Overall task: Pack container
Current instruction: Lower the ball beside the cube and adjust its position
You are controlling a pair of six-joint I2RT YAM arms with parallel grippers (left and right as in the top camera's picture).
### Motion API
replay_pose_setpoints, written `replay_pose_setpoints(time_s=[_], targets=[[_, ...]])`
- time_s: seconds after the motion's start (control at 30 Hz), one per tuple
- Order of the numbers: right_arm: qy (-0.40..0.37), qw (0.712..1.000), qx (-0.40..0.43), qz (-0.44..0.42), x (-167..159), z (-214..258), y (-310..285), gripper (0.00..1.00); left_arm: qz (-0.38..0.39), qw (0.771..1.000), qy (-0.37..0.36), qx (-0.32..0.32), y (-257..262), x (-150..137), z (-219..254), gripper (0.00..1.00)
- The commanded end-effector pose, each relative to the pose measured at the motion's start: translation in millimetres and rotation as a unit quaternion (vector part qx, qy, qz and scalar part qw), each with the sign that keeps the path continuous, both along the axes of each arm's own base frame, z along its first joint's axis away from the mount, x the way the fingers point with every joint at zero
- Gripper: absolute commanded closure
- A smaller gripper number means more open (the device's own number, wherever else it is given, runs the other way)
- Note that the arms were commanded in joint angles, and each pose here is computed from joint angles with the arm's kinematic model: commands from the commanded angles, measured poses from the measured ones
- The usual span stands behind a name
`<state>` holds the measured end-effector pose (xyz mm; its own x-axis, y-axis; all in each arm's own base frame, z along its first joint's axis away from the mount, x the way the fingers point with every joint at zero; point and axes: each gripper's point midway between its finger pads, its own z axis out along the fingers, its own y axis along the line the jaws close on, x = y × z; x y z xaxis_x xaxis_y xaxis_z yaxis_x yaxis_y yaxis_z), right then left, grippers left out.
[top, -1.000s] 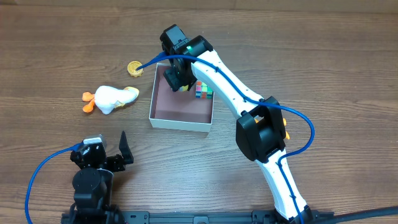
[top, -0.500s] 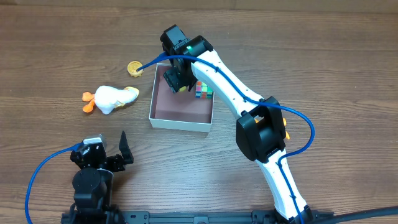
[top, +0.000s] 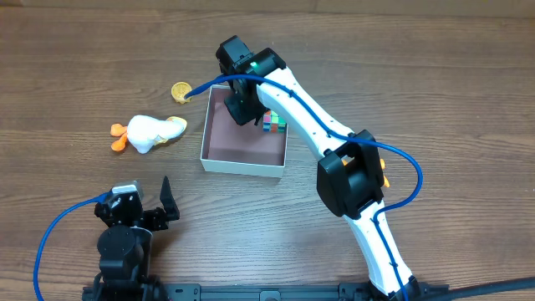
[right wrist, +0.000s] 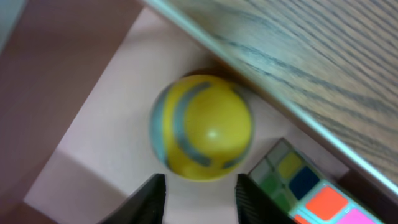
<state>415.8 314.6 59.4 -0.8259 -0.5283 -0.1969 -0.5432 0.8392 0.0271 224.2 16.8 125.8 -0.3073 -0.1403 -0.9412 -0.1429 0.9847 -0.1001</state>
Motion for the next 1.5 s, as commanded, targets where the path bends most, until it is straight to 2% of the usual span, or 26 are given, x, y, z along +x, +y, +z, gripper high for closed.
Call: replay_pose_setpoints(time_s=[0.0, 0.1, 0.57, 0.63, 0.67, 0.9, 1.17, 1.47], targets=[[-0.044, 0.998, 0.035, 0.017, -0.9, 46.3, 19.5, 0.71, -0.002, 1.0, -0.003, 0.008, 1.0, 0.0, 0.7, 0.0], [-0.047, 0.997, 0.047, 0.025, -2.8, 47.9, 29.0, 0.76, -0.002, 1.0, -0.003, 0.008, 1.0, 0.0, 0.7, 0.0], [-0.061, 0.996, 0.058, 0.025, 3.2, 50.8, 34.4, 0.76, -0.002, 1.0, -0.003, 0.008, 1.0, 0.0, 0.7, 0.0], [-0.064, 0.996, 0.06, 0.025, 4.3, 51.4, 35.3, 0.88, -0.002, 1.0, -0.003, 0.008, 1.0, 0.0, 0.7, 0.0], [-0.066, 0.996, 0.061, 0.028, 4.8, 51.8, 36.3, 0.89, -0.002, 1.0, -0.003, 0.008, 1.0, 0.0, 0.7, 0.0], [-0.082, 0.993, 0.079, 0.03, 12.4, 55.7, 44.3, 0.83, -0.002, 1.0, -0.003, 0.008, 1.0, 0.0, 0.7, 0.0], [-0.076, 0.994, 0.069, 0.026, 13.5, 42.3, 38.8, 0.82, -0.002, 1.0, -0.003, 0.008, 1.0, 0.0, 0.7, 0.0], [-0.07, 0.996, 0.059, -0.001, 30.0, 33.7, 14.2, 0.82, -0.002, 1.0, -0.003, 0.008, 1.0, 0.0, 0.7, 0.0]])
